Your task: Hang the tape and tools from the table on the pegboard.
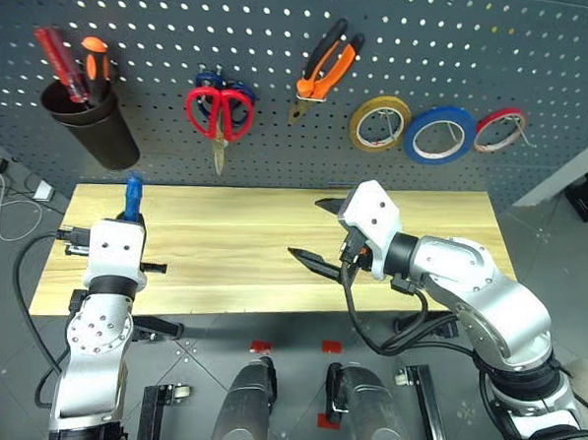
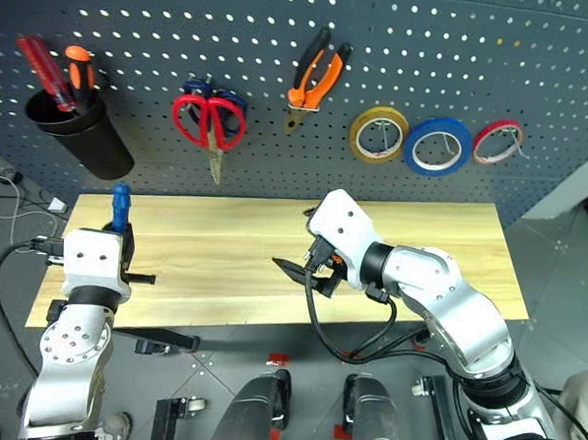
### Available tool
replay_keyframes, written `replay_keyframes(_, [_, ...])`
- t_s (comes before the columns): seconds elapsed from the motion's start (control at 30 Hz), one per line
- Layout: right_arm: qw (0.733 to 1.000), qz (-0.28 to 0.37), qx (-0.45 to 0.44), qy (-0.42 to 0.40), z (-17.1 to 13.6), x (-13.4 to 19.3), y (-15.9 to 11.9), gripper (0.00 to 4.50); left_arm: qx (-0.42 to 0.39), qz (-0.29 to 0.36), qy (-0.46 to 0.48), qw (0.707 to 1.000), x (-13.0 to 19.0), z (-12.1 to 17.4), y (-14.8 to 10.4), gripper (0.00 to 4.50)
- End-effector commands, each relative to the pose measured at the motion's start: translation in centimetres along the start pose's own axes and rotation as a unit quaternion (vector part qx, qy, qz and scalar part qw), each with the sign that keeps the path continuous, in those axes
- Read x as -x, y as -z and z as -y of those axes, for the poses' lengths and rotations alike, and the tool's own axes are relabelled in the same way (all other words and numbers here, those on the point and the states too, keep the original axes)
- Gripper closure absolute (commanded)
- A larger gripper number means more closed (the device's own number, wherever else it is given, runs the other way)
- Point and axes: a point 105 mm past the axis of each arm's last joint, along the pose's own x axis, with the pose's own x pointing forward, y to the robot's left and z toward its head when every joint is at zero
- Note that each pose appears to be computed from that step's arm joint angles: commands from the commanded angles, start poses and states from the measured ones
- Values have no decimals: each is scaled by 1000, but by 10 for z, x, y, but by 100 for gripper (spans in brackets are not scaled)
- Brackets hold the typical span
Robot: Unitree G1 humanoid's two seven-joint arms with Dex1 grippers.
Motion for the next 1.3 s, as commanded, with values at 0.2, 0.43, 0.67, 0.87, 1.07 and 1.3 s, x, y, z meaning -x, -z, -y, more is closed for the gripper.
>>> replay_keyframes(0.2, [995,89,-26,33,10,-6,-47,0,15,217,-99,971,-63,-65,-123,404])
replay_keyframes(0.43, [995,87,-28,32,5,-10,-48,0,33,267,-112,957,-95,-83,-149,404])
replay_keyframes(0.67, [995,91,-25,30,4,-11,-50,0,31,248,-127,960,-108,-86,-120,404])
replay_keyframes(0.87, [995,94,-25,24,3,-10,-52,0,99,239,-135,956,-103,-80,-98,314])
replay_keyframes(1.07, [994,100,-25,24,3,-7,-52,0,96,261,-121,953,-85,-65,-110,124])
replay_keyframes(1.3, [994,84,-26,70,16,10,-30,0,110,134,25,985,-57,-5,-71,124])
